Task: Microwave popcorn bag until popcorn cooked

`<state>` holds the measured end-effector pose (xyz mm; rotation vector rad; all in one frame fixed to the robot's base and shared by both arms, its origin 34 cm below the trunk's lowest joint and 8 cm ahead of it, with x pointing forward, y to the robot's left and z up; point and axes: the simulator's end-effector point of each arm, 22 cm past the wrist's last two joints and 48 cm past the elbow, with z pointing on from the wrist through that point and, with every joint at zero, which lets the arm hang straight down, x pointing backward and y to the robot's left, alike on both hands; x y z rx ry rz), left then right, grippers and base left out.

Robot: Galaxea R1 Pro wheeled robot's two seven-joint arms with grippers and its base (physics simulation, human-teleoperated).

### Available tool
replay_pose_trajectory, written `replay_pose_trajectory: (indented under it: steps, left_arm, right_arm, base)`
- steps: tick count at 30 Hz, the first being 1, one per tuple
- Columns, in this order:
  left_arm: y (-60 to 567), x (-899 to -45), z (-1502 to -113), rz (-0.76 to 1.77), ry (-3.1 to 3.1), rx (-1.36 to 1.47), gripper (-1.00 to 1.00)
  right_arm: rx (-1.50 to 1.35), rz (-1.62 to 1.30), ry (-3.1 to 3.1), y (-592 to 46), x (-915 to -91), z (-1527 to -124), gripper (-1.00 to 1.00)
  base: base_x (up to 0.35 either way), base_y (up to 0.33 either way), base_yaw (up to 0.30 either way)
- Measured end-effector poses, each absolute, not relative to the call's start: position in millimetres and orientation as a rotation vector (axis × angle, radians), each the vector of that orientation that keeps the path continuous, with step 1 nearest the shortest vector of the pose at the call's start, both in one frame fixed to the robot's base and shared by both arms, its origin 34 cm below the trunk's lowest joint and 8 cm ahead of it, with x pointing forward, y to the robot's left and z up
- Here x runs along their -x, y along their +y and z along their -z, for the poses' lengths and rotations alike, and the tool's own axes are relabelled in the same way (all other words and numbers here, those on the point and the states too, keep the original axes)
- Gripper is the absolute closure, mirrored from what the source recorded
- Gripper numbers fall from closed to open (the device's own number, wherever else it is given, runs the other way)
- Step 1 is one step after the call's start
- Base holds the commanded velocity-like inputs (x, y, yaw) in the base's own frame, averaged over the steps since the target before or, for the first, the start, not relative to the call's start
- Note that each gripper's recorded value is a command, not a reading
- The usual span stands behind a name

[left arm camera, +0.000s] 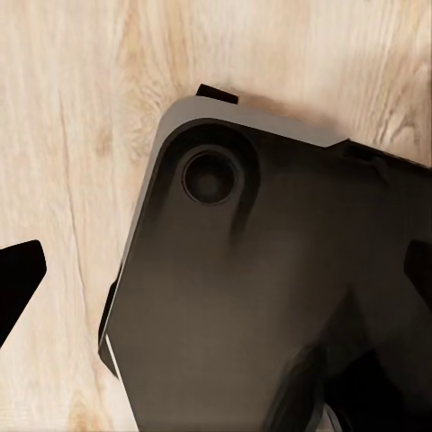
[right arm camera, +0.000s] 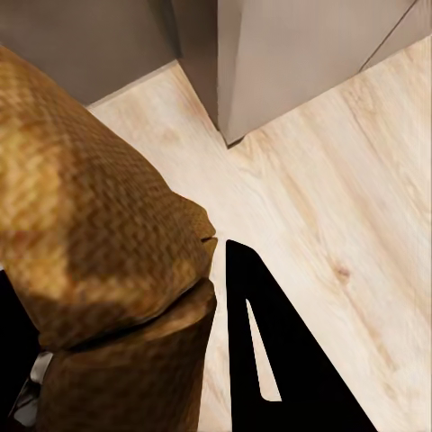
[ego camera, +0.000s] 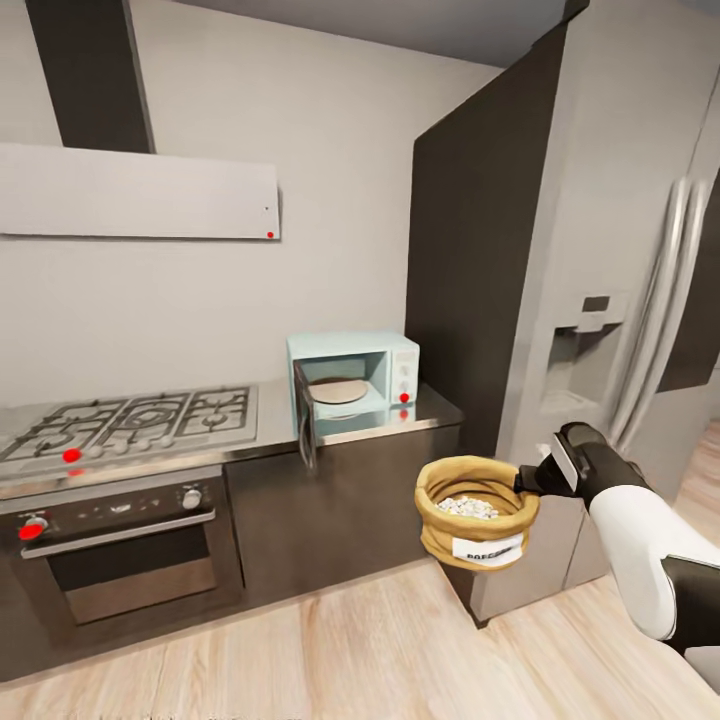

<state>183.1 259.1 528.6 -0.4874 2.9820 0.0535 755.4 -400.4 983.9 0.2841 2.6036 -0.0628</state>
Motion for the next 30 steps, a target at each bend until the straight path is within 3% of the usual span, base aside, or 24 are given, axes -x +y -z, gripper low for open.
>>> replay_pose_trajectory:
  steps: [21,30]
  left_arm:
    - [259.1,-183.2,-528.6,-0.053,2.982,0.489,-1.00]
    - [258.3,-183.1,-528.6,-0.053,2.982,0.492,-1.00]
  right_arm:
    - [-0.284,0.063,2.604,-400.5,-755.4,-983.9,1.00]
    - [-0.288,0.057,2.597,-401.7,-756.2,-984.3,1.00]
  base:
    - [0.001,0.000,0.268]
    - [0.001,0.000,0.027]
